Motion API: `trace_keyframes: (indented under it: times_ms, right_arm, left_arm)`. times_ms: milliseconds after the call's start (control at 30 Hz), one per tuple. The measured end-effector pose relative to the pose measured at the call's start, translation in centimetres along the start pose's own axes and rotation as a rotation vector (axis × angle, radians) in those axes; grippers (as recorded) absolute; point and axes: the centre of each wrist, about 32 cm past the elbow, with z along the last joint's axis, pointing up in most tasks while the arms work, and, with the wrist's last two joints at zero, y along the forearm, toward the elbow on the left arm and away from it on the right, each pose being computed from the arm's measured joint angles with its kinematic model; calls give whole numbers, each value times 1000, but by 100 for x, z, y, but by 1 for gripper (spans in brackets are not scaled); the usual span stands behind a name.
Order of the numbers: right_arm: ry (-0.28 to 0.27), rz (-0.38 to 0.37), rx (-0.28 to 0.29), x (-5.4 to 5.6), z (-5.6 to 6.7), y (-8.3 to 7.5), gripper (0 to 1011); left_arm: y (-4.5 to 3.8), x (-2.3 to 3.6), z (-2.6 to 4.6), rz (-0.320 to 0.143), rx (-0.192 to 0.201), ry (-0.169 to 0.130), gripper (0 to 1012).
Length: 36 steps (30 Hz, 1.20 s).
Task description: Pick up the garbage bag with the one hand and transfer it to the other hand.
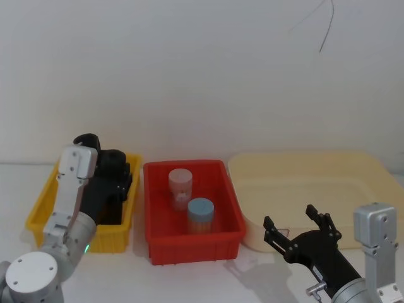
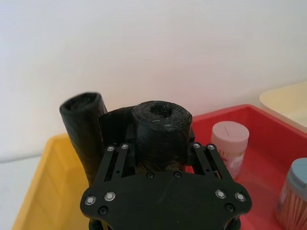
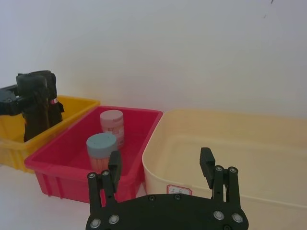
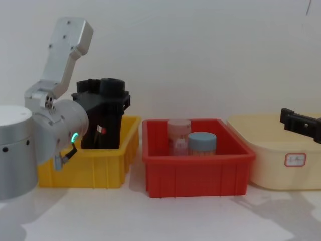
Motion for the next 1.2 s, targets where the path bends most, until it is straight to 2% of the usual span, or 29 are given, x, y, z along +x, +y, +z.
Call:
trace_keyframes:
  times_ms: [67,200,233,267,400,433,533,600,667,767,833,867,967,1033,1133,1167,1200]
  right_arm:
    - [0,0,0,0,0,0,1000]
    - [0,0,0,0,0,0,1000]
    - [0,0,0,0,0,0,1000]
    - [0,0,0,0,0,0,1000]
    - [0,0,0,0,0,0,1000]
    - [0,0,0,0,0,0,1000]
    - [0,0,0,0,0,0,1000]
    - [0,0,0,0,0,0,1000]
    - [0,0,0,0,0,0,1000]
    - [0,0,0,0,0,0,1000]
    - [0,0,0,0,0,0,1000]
    - [0,0,0,0,0,0,1000]
    - [0,0,0,0,0,0,1000]
    - [0,0,0,0,0,0,1000]
    - [0,0,0,0,0,0,1000]
    - [0,0,0,0,0,0,1000]
    - [0,0,0,0,0,0,1000]
  left_arm:
    - [0,3,23,-2,-6,-10,511]
    - [4,16,120,-20,-28,-55,508]
    - [6,23,168,-31,-39,-73,508]
    - [6,23,168,-31,-39,-73,508]
    - [5,35,301,-71,-71,-117,508]
    - [2,36,352,-87,-84,-130,508]
    - [-1,35,416,-111,-100,-145,508]
    - [-8,30,485,-140,-117,-158,508]
    - [-13,24,522,-160,-126,-164,509]
    - [-30,-1,615,-207,-149,-175,508]
    - [-34,-6,631,-219,-153,-176,508]
    - [-43,-21,666,-240,-162,-177,508]
    - [-65,-59,728,-293,-178,-173,508]
    - [-72,-71,743,-304,-182,-172,508]
    - [-103,-124,797,-361,-196,-161,508]
    - [-103,-124,797,-361,-196,-161,508]
    - [-116,-146,816,-382,-202,-155,508]
